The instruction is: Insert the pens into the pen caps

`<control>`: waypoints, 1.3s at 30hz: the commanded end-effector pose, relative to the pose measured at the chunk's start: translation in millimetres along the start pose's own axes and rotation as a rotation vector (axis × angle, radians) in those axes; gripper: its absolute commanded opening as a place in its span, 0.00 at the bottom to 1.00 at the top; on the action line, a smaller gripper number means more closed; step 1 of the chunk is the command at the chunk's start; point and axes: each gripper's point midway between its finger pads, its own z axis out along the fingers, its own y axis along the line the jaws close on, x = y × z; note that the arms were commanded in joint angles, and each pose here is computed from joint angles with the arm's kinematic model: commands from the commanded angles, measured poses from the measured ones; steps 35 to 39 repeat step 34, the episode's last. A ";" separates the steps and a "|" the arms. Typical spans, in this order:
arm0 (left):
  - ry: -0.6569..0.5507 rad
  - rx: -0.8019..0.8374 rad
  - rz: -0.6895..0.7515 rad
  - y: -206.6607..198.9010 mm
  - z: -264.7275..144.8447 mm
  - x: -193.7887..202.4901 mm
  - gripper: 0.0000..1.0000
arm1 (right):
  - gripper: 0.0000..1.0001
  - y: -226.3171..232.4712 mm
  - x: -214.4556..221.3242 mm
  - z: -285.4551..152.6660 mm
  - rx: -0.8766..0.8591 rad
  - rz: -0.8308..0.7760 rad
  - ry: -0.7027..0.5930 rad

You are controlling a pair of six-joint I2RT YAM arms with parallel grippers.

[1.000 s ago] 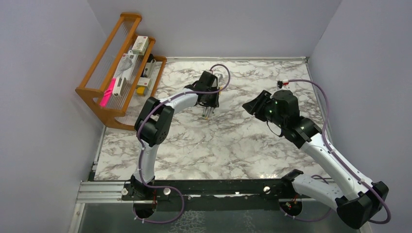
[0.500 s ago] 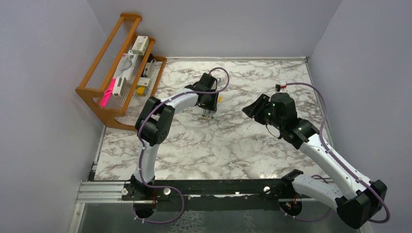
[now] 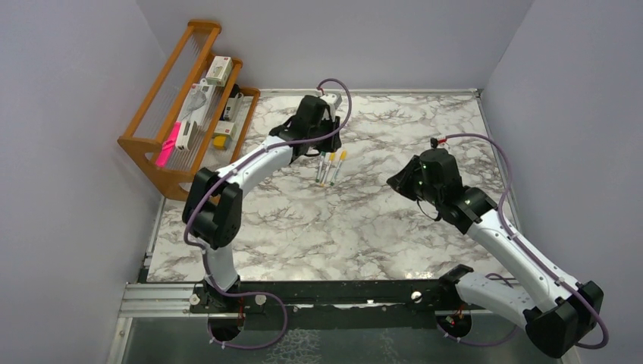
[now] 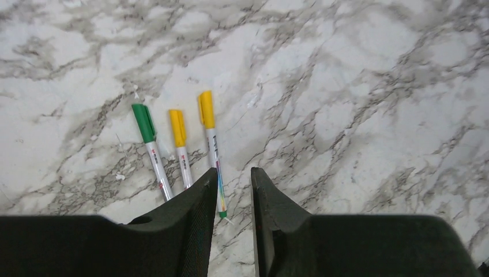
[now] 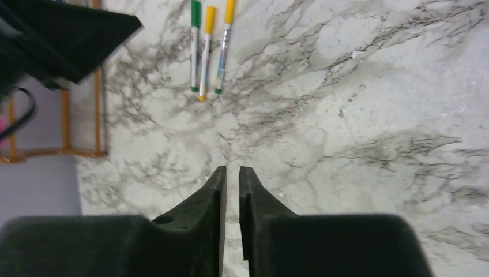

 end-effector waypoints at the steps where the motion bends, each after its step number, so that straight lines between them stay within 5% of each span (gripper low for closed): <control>1: -0.156 0.100 0.056 -23.1 -35.3 -36.6 0.29 | 0.02 -3.5 -6.4 -1.4 0.030 -0.072 -0.011; 6: -0.284 0.235 0.041 -53.0 -74.0 -62.9 0.35 | 0.06 16.2 -8.7 5.1 -0.049 -0.226 0.033; 9: -0.284 0.268 -0.012 -56.1 -80.0 -66.3 0.52 | 0.44 30.0 -16.0 12.3 -0.073 -0.298 0.050; 13: -0.291 0.261 -0.010 -49.8 -81.1 -59.7 0.73 | 0.71 59.1 -42.3 11.4 -0.138 -0.341 -0.016; 17: -0.282 0.250 -0.012 -44.6 -81.5 -58.1 0.78 | 0.93 76.3 -60.2 2.7 -0.192 -0.349 -0.088; 39: -0.265 0.272 -0.016 -44.2 -78.3 -52.3 0.78 | 1.00 81.8 -71.3 -10.8 -0.205 -0.312 -0.134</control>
